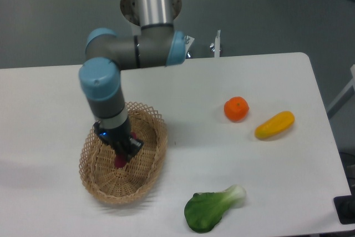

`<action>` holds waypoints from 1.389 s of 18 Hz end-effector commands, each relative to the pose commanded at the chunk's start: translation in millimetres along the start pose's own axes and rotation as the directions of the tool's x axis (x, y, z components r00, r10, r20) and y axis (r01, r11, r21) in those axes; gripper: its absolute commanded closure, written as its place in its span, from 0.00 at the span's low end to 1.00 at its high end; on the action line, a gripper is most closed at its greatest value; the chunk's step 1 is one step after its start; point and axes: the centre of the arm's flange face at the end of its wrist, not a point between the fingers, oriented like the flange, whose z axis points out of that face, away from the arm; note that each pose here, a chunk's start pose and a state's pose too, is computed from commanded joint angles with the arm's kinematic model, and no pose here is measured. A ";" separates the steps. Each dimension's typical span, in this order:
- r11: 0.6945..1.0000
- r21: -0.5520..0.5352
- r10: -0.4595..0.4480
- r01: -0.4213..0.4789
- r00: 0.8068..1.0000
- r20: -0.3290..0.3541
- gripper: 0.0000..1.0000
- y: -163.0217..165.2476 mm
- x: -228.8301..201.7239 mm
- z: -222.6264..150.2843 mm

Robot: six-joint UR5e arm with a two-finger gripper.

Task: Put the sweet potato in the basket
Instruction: 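Lift the sweet potato and carry it over the wicker basket, then lower the sweet potato into the basket and open the gripper, then raise the open gripper up out of the basket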

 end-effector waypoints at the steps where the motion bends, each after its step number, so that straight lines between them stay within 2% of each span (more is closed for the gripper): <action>1: 1.000 -0.007 0.016 -0.016 1.000 -0.004 0.82 1.9 2.7 2.8; 4: 0.999 -0.025 0.025 -0.025 1.000 -0.001 0.79 3.4 4.1 10.6; 5: 0.999 -0.024 0.025 -0.025 1.000 0.001 0.72 2.4 3.2 12.0; 8: 1.000 -0.014 0.022 -0.022 1.000 0.015 0.23 0.0 0.3 6.7; 9: 1.000 -0.015 0.021 -0.021 0.999 0.026 0.08 -0.7 -1.7 4.0; 10: 1.000 -0.015 0.022 -0.022 0.999 0.040 0.00 -1.1 -3.6 -0.1; 13: 1.000 0.012 0.008 -0.009 0.997 0.071 0.00 -7.0 -19.0 -18.3; 17: 0.994 0.080 -0.086 0.075 0.987 0.138 0.00 -4.0 -80.3 -59.4; 22: 0.980 0.130 -0.177 0.153 0.964 0.200 0.00 25.5 -159.3 -97.9; 25: 0.993 0.096 -0.096 0.075 0.966 0.239 0.00 60.9 -199.9 -109.0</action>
